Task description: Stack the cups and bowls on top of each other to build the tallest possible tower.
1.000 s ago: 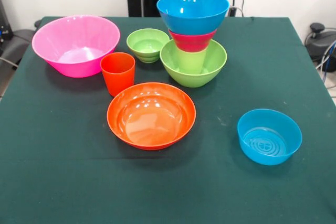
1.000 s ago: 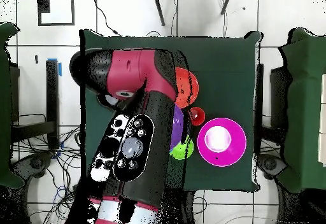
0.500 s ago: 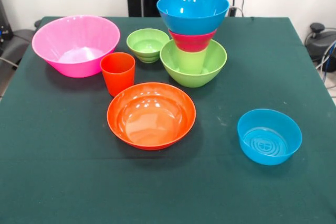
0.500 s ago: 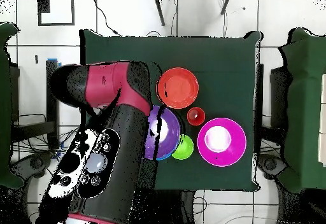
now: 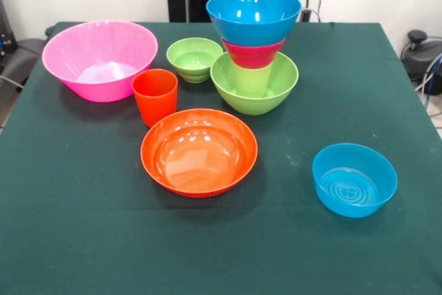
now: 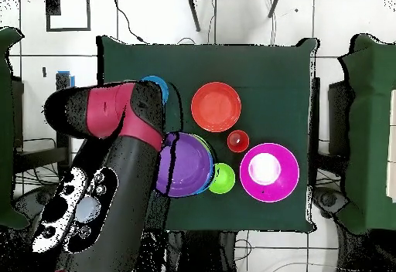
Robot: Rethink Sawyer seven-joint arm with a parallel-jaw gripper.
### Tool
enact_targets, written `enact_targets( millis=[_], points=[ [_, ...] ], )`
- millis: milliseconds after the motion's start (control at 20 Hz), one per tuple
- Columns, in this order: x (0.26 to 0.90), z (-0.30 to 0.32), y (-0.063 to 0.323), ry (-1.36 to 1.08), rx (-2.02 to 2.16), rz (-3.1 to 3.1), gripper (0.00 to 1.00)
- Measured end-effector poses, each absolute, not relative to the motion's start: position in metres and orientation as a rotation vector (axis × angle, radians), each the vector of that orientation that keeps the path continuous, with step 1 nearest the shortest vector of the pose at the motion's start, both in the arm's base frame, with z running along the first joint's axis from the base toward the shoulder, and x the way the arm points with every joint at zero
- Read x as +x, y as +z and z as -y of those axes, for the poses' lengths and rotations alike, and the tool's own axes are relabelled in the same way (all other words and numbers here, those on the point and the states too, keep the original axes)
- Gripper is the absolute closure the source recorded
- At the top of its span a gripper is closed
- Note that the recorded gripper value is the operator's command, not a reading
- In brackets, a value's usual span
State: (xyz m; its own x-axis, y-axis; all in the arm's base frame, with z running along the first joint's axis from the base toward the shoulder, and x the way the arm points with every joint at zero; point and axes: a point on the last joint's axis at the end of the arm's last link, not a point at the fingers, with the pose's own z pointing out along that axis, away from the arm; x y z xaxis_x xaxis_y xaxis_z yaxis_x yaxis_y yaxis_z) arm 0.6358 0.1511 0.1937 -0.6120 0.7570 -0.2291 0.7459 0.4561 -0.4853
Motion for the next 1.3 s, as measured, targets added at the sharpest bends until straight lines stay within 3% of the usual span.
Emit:
enact_targets(
  millis=[1300],
  points=[
    [0.641,-0.114,0.156,0.978,-1.399,2.747,1.00]
  ],
)
